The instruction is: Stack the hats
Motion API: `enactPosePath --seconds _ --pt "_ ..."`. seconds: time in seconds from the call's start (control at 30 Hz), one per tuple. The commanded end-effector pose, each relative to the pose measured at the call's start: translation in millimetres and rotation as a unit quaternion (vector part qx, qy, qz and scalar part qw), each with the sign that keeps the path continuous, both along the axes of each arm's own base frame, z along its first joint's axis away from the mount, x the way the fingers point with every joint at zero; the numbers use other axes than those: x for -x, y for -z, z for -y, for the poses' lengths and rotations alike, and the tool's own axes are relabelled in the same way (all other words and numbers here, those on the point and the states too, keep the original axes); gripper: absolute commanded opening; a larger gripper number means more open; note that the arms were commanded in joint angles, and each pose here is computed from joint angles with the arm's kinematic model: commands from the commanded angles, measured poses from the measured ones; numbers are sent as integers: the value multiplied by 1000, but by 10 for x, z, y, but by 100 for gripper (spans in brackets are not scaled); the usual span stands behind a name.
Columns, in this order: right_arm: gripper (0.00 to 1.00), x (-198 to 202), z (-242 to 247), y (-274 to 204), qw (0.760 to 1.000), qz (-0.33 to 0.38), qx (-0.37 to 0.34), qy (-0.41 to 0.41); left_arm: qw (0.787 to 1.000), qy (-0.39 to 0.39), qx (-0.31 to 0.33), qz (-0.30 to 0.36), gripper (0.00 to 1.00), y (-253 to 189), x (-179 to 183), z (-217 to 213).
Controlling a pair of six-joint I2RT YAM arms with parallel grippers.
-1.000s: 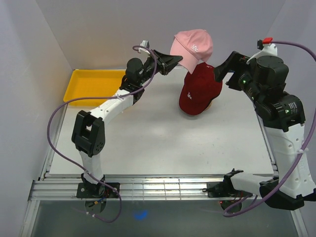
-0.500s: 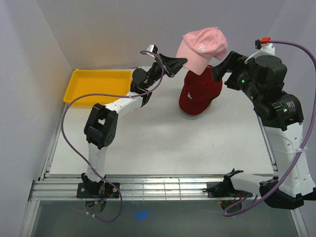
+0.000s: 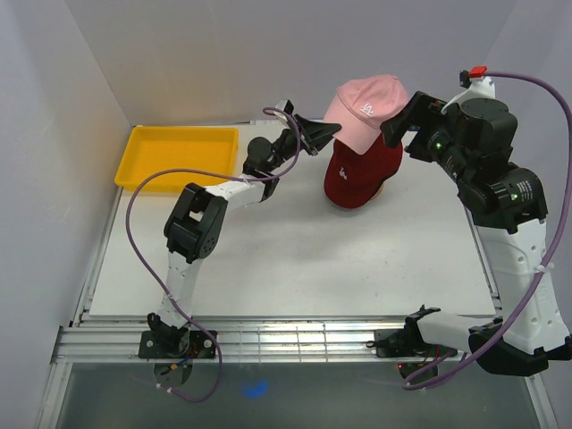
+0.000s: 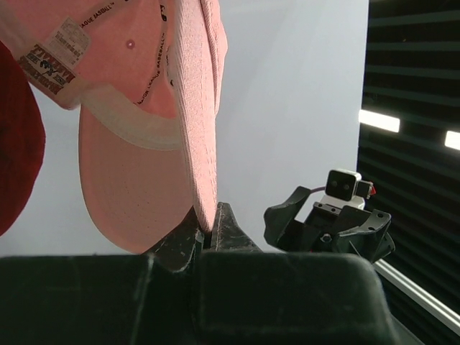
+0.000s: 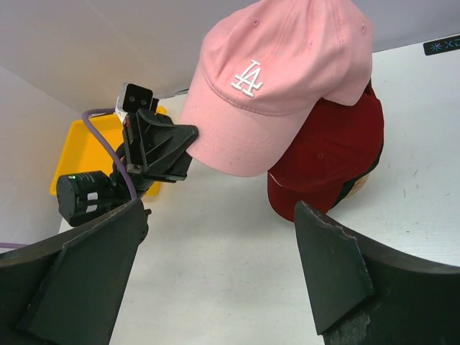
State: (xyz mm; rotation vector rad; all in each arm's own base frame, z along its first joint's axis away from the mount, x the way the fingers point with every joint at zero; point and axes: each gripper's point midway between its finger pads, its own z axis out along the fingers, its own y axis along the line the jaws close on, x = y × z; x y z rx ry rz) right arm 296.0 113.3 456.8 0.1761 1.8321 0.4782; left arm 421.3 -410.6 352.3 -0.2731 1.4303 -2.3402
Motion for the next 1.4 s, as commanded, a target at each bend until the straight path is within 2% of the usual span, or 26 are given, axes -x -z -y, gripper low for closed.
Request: enactPosePath --seconds 0.0,0.23,0.53,0.87,1.3,1.37 --pt "89 -35 0 -190 999 32 -9 0 998 19 38 48 0 -279 237 -65" --pt "89 -59 -9 -192 999 32 -9 -1 997 45 36 46 0 -183 342 107" --pt "89 -58 -8 -191 999 33 -5 -4 997 57 37 22 0 6 247 172" --pt "89 -65 16 -151 1000 30 4 -3 998 37 51 -11 0 297 311 -175" --pt "89 -104 23 -21 1000 17 14 -2 997 39 46 -47 0 634 311 -309" --pt "89 -108 28 5 1000 14 15 -1 997 37 48 -52 2 679 305 -318"
